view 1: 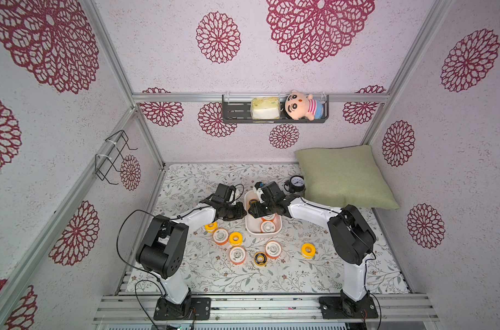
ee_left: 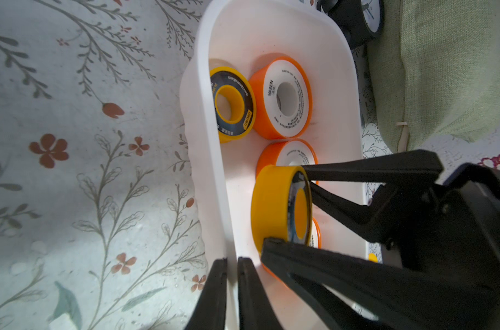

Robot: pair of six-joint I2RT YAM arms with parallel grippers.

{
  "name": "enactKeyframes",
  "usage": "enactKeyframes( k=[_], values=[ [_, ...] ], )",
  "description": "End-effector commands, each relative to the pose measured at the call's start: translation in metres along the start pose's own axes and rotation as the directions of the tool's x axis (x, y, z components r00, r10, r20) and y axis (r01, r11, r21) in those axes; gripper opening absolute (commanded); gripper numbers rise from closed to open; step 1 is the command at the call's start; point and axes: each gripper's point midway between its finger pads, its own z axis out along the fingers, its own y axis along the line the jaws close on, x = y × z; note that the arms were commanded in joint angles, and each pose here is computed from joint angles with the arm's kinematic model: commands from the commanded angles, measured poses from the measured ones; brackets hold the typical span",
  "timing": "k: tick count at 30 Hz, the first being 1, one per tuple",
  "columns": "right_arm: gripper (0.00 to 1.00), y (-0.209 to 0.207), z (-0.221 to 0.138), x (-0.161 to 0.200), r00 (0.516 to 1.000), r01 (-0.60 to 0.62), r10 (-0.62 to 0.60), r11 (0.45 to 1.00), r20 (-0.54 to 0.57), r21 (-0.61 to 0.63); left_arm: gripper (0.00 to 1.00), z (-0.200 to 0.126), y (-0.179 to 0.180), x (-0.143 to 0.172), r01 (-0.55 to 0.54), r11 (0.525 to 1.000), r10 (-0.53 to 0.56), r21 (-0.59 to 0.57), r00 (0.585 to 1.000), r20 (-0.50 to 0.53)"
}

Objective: Put the sealing tape into the storage box
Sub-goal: Place the sealing tape in the storage box.

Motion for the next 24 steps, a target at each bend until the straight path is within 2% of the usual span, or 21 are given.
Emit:
enactKeyframes(
  k=[1,24],
  values=[
    [0.53,0.001,-0.002,-0.013,1.000,0.003,-0.004,1.000,0.030,0.020,0.13,-0.001,-0.007,-0.009,-0.014,1.000,0.014,0.010,1.000,0.018],
    [0.64,-0.008,0.009,-0.011,1.000,0.004,-0.004,0.998,0.003,0.067,0.14,-0.003,-0.008,-0.008,-0.018,1.000,0.018,0.007,1.000,0.018]
  ],
)
